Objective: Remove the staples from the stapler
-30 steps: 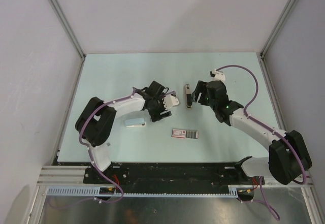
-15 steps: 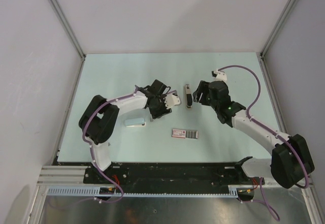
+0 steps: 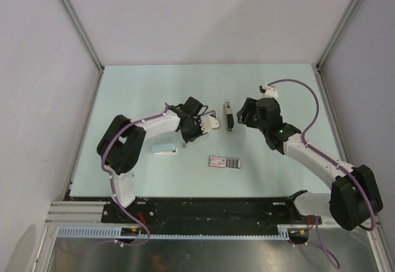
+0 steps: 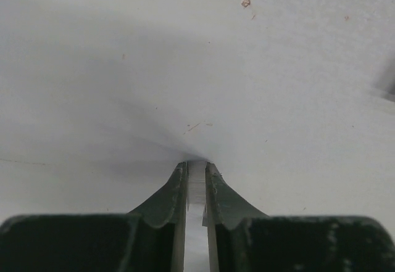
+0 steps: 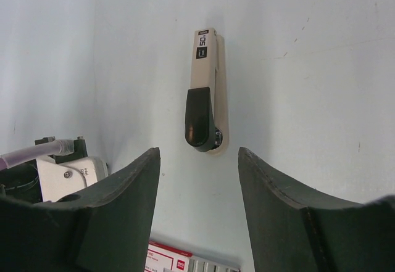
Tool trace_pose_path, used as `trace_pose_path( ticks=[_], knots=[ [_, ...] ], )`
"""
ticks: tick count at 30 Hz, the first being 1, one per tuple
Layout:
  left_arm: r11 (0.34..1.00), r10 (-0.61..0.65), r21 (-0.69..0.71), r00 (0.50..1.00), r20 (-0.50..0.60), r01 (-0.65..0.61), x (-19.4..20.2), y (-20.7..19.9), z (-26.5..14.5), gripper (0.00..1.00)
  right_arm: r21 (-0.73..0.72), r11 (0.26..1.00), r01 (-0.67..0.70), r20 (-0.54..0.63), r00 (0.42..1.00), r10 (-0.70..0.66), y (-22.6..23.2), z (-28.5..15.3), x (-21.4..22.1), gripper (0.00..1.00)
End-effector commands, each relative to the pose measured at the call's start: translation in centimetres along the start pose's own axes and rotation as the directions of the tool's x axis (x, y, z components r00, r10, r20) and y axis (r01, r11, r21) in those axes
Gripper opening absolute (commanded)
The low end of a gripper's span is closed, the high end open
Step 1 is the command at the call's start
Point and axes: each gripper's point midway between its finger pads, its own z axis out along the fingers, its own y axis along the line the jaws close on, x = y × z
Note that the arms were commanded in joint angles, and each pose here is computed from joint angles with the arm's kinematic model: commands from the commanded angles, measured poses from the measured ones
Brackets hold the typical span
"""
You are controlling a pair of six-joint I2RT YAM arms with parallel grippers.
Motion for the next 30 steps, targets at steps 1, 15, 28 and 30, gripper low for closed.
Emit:
trace_pose_path(
  ticks=[1, 15, 28, 30],
  knots=[
    [0.998, -0.013, 0.067, 0.998, -0.065, 0.018, 1.7, -1.3, 0.6, 0.14, -0.029, 0.999, -0.018, 0.035, 0.999, 0.019, 0.6, -0.8, -1.2, 0.57],
    [0.992, -0.114, 0.091, 0.942, 0.316, 0.089, -9.2, -0.5, -10.0, 0.06, -0.179, 0.983, -0.024, 0.113, 0.993, 0.045, 2.7, -4.1, -4.8, 0.56],
    [0.865, -0.364, 0.501, 0.652, 0.665, -0.028, -21.7, -2.9, -27.9, 0.07, -0.693, 0.707, 0.14, 0.204, 0.979, 0.005, 11.0, -14.8, -9.2, 0.73],
    [0.817, -0.41, 0.574, 0.641, 0.649, -0.059, -22.2, -3.4, -29.3, 0.07, -0.734, 0.665, 0.141, 0.194, 0.981, 0.007, 11.9, -15.5, -9.2, 0.74]
  ],
)
